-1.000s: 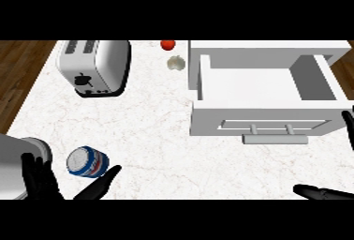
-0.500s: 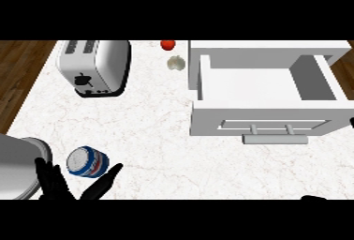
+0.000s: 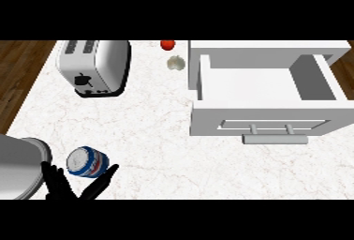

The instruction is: Pick up the can, place it into the drawer and close the drawer

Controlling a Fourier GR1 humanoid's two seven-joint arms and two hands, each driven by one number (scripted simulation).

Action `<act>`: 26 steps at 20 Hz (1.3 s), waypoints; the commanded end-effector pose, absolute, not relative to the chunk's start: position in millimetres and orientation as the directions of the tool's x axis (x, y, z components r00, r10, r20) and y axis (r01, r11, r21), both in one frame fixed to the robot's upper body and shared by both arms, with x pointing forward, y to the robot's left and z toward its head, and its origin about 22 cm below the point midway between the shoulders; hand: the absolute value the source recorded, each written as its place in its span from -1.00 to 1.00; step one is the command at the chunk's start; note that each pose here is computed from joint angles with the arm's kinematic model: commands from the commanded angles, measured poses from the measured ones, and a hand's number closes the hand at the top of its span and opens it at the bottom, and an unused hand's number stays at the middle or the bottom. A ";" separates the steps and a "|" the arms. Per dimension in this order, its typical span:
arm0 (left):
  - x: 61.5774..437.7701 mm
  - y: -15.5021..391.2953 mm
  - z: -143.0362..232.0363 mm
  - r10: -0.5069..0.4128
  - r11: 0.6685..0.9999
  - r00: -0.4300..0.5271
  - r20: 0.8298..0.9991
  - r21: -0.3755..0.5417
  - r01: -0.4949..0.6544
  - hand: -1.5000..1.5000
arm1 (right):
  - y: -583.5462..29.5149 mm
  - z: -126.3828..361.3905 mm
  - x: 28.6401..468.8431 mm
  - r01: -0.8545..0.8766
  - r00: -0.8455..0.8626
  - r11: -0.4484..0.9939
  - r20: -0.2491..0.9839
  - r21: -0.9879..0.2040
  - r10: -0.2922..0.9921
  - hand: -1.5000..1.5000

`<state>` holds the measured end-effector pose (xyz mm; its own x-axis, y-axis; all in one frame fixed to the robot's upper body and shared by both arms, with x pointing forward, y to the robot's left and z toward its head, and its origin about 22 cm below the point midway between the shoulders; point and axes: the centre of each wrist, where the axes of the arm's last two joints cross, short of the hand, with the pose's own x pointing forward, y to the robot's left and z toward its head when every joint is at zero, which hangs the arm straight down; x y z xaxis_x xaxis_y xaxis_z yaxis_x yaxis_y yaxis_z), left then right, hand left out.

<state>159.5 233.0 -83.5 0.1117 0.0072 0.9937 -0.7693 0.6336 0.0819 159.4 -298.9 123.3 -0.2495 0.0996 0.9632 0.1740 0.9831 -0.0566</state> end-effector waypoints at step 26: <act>202.9 272.2 -137.5 0.078 0.769 0.066 0.995 -0.018 -0.639 1.00 | -298.4 134.7 165.9 0.184 -0.281 0.981 0.953 -0.065 0.116 -1.00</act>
